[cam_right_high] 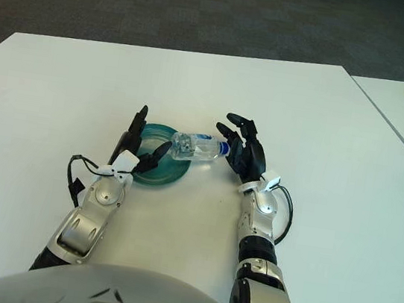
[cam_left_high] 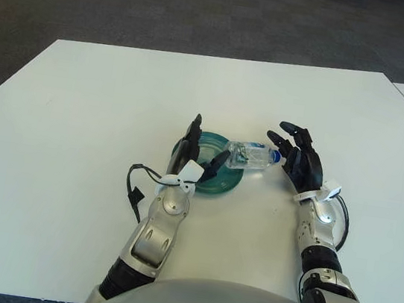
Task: Put the bottle into the plate.
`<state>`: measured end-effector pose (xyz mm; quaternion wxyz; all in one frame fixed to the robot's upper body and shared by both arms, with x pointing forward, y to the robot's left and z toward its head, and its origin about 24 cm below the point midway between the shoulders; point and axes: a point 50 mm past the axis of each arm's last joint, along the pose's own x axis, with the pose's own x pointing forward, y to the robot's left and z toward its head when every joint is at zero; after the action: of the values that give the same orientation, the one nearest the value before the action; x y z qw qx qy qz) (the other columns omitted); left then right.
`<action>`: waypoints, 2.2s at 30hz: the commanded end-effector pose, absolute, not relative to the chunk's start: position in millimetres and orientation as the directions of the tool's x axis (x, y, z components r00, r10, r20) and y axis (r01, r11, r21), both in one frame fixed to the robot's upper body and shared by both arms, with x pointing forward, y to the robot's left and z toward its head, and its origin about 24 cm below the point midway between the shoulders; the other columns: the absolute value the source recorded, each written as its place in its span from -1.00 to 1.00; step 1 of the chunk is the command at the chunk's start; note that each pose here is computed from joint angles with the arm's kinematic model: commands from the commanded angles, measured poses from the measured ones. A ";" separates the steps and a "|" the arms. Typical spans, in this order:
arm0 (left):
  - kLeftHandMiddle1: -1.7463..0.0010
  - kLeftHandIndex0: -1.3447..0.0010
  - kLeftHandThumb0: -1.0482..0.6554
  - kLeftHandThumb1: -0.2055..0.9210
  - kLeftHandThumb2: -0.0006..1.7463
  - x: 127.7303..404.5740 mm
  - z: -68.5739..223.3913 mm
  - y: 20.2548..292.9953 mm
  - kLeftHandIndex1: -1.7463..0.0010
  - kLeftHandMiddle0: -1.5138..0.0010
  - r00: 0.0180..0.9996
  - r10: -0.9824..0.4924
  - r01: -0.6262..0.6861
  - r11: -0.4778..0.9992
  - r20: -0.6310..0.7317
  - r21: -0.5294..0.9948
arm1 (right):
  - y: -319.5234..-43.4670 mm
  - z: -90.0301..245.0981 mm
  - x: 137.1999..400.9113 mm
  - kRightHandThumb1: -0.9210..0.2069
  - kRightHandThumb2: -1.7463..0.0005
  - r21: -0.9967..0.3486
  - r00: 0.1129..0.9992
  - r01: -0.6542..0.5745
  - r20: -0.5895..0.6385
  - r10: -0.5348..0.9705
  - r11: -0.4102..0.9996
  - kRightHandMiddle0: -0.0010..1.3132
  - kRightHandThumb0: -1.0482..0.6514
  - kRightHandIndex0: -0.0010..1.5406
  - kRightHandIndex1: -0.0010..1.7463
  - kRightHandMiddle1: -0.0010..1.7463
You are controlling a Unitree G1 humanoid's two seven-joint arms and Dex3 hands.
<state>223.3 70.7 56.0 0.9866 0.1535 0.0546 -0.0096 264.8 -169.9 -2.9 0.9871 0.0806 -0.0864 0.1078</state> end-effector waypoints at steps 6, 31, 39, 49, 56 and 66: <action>1.00 1.00 -1.00 1.00 -0.62 224.5 57.4 67.3 1.00 1.00 0.998 0.048 -0.035 0.972 -0.051 0.231 | -163.7 -50.7 222.9 -1.00 0.04 0.255 0.988 -0.150 0.005 0.154 0.955 -1.00 -0.57 -0.57 -0.54 0.09; 1.00 0.95 -1.00 1.00 -0.36 228.3 48.9 73.9 0.98 0.99 0.975 0.200 -0.210 0.971 0.097 0.109 | -165.9 -50.4 225.9 -1.00 0.04 0.255 0.988 -0.148 0.002 0.153 0.955 -1.00 -0.57 -0.57 -0.54 0.09; 0.99 0.92 -1.00 1.00 -0.32 229.4 46.0 75.6 0.95 0.97 0.970 0.212 -0.225 0.967 0.119 0.117 | -165.5 -50.5 226.3 -1.00 0.04 0.256 0.988 -0.149 0.001 0.153 0.955 -1.00 -0.57 -0.57 -0.54 0.09; 0.99 0.97 -1.00 1.00 -0.42 229.0 44.8 79.9 0.69 0.88 0.953 0.271 -0.280 0.959 0.138 0.050 | -164.7 -50.7 226.0 -1.00 0.04 0.256 0.988 -0.149 0.001 0.154 0.955 -1.00 -0.57 -0.57 -0.54 0.09; 0.94 1.00 -0.97 1.00 -0.69 227.4 43.7 84.5 0.23 0.67 0.929 0.339 -0.350 0.935 0.152 0.057 | -164.2 -50.7 226.0 -1.00 0.04 0.256 0.988 -0.149 0.002 0.154 0.955 -1.00 -0.57 -0.57 -0.54 0.09; 0.88 0.98 -0.95 1.00 -0.78 222.1 44.4 90.3 -0.17 0.54 0.938 0.234 -0.331 0.828 0.257 0.453 | -163.4 -50.8 225.8 -1.00 0.04 0.256 0.988 -0.150 0.002 0.154 0.955 -1.00 -0.57 -0.57 -0.54 0.09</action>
<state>222.6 88.5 39.9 0.9598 0.2184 -0.0868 0.1536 265.1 -169.8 -4.2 0.9871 0.0819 -0.0832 0.1095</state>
